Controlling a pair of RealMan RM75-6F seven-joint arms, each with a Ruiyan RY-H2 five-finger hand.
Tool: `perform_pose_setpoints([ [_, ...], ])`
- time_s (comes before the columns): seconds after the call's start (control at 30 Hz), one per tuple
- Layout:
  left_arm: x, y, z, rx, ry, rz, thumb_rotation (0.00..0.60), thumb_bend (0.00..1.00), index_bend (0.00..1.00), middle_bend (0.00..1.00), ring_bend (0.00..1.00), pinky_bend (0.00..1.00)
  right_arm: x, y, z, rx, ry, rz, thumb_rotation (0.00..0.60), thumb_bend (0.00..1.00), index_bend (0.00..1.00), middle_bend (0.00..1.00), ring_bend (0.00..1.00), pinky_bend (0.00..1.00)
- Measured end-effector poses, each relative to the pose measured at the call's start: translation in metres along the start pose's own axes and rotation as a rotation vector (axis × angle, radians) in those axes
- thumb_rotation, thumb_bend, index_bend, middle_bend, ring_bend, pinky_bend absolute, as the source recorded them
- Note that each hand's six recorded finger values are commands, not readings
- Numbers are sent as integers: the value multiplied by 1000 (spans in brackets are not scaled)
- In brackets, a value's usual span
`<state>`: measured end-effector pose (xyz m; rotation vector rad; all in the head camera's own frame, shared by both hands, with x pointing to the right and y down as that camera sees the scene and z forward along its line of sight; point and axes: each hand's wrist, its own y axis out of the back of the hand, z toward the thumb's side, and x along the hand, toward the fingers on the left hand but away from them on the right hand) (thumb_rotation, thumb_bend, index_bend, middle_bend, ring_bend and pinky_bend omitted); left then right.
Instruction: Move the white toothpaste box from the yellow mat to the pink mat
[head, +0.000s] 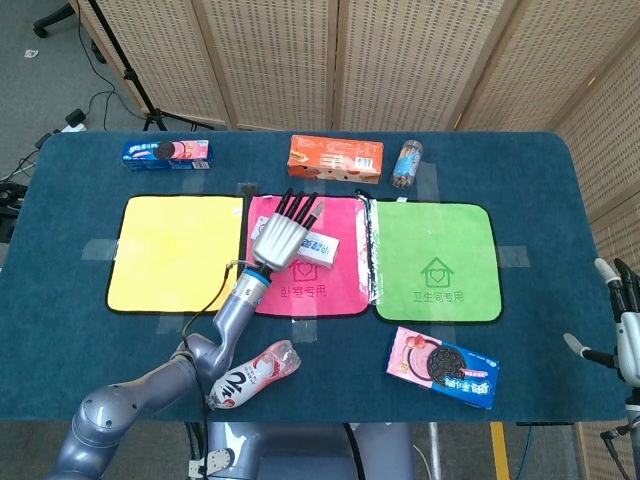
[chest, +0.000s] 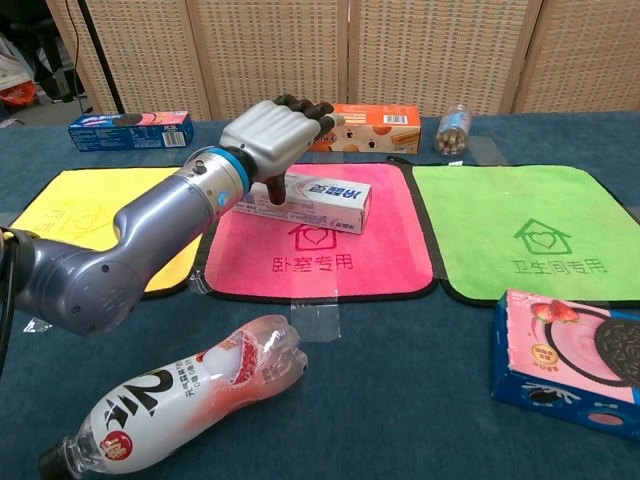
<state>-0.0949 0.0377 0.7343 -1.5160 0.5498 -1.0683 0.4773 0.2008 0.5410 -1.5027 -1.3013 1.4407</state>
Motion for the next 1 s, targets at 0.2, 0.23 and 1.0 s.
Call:
perform_pose_setpoints([
  [0.2,-6,9,-14,-51,8,36,600,0,0,0,0,0,2,2,0,-8,0,-5,600,0,0,0,0,0],
  [0.23,-8,11,-18,-59,7,40,600,0,0,0,0,0,3,3,0,-8,1,-7,600,0,0,0,0,0],
  [1.0,-301,53,-281,-324,415,47,600,0,0,0,0,0,15,-3,30,23,90,-5,600,0,0,0,0,0],
])
